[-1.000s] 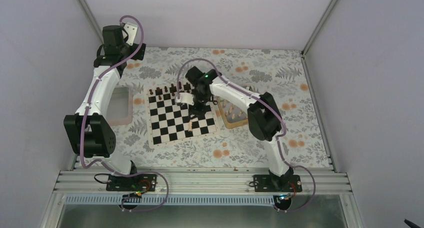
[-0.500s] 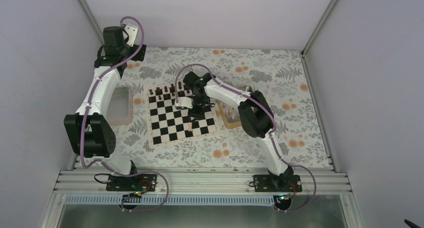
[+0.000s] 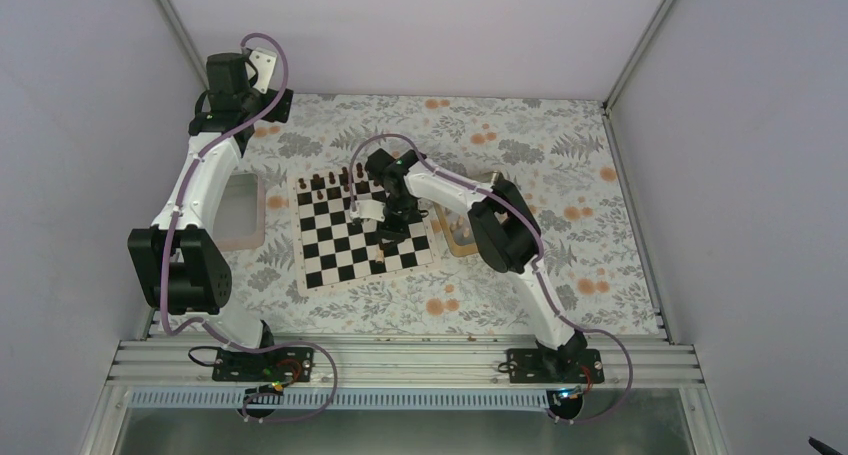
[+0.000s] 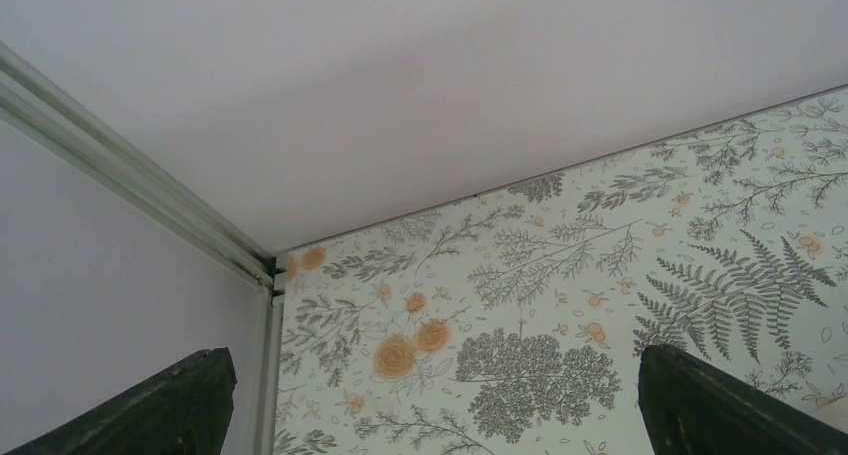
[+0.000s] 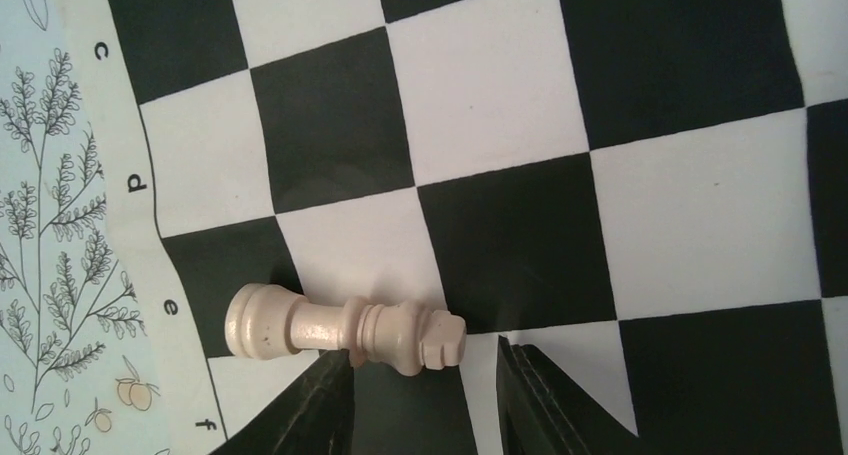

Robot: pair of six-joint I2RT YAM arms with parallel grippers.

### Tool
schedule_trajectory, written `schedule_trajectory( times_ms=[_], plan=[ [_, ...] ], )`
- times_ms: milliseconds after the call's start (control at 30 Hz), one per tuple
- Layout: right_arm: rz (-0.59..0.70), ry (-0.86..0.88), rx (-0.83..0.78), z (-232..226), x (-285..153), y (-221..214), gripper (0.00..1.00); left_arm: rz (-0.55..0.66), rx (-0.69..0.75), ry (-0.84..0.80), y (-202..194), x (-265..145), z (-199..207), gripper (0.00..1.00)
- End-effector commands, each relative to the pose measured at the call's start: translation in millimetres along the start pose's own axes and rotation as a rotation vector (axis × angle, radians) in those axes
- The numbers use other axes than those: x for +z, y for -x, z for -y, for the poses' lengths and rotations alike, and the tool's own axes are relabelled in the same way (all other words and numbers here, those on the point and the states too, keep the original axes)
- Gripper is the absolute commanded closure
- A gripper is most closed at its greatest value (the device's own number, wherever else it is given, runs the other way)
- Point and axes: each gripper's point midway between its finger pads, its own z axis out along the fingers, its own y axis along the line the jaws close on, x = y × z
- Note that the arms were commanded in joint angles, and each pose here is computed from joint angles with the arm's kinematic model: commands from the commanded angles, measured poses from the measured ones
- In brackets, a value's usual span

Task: Set up the chess pieces on the board
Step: Adjust the chess piece on the chessboard.

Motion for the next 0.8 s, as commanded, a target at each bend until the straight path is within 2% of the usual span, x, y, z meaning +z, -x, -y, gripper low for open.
schedule_trajectory(
  times_ms=[0,300,767],
  plan=[
    [0.004,-0.002,-0.035,-2.8,0.7,8.2,0.62,0.011,0.0,-0.015,1.0,-0.1,2.0,0.0],
    [0.014,0.005,-0.051,-8.1,-2.2,14.8,0.6,0.015,0.001,-0.017,2.1,-2.1,2.3,0.0],
    [-0.056,0.029,-0.053,-14.7,12.9,5.4,0.58,0.024,0.007,-0.041,2.2,-5.5,6.7,0.0]
  ],
)
